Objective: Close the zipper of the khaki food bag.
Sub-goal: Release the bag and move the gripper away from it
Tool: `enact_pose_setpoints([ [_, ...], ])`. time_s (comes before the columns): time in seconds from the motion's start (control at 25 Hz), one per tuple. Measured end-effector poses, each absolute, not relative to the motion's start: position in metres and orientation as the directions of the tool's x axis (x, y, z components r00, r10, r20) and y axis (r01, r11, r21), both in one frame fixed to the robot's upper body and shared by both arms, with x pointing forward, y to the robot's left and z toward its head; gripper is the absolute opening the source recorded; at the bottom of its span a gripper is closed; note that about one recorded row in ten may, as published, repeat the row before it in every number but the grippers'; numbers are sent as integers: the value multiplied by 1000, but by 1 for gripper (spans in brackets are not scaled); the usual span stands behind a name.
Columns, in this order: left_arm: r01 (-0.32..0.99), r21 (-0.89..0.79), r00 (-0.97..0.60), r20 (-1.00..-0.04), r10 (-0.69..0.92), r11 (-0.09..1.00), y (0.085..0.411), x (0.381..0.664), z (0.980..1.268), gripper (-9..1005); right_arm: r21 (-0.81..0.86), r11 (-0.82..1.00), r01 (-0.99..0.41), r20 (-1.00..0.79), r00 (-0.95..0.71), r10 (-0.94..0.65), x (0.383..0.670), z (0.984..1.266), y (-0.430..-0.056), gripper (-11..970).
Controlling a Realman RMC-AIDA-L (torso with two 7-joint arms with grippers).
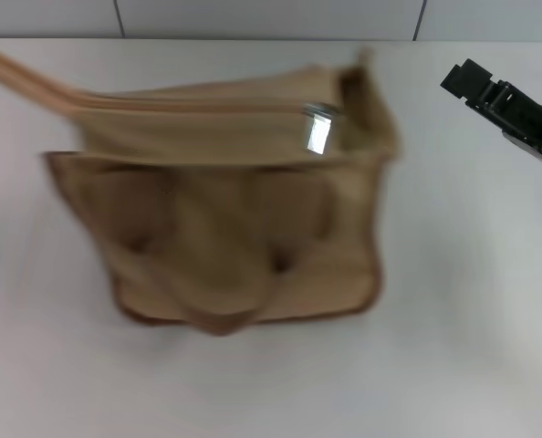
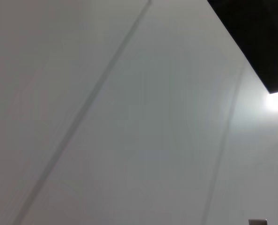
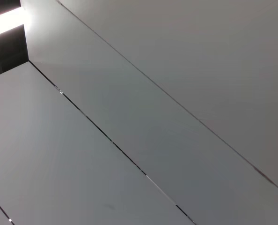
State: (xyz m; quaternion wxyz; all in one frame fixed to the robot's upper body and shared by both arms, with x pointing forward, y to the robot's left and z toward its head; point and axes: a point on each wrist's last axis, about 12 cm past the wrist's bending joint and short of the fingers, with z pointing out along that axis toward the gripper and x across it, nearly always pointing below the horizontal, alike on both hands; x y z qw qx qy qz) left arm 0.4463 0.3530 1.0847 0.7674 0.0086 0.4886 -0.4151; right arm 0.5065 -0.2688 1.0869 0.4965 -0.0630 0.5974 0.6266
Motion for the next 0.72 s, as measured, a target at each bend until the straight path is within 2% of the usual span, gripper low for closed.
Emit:
enact_pose_setpoints([
  [0.04,595,-400,248,-733,-633,697,366,439,1086,772,684,207,-700,-675,-498,545,507,1086,-267,818],
  [0.12,563,-405,294,-717,-632,721,374,434,1087,772,682,206,-702,-676,-498,543,507,1085,-265,818],
  [0.32,511,-413,358,-695,-624,754,381,425,1087,772,672,215,-709,-687,-489,538,510,1086,-263,818],
  [0.56,638,-364,216,-762,-611,679,360,442,1089,772,672,215,-709,-687,-489,538,510,1086,-262,818],
  [0.64,716,-347,130,-786,-605,605,341,456,1091,772,673,214,-708,-686,-489,540,510,1086,-262,818],
  [0.68,716,-347,130,-786,-605,605,341,456,1091,772,673,214,-708,-686,-489,540,510,1086,-262,818],
  [0.72,766,-337,79,-795,-601,547,326,465,1093,772,674,214,-707,-685,-489,540,510,1085,-262,817],
])
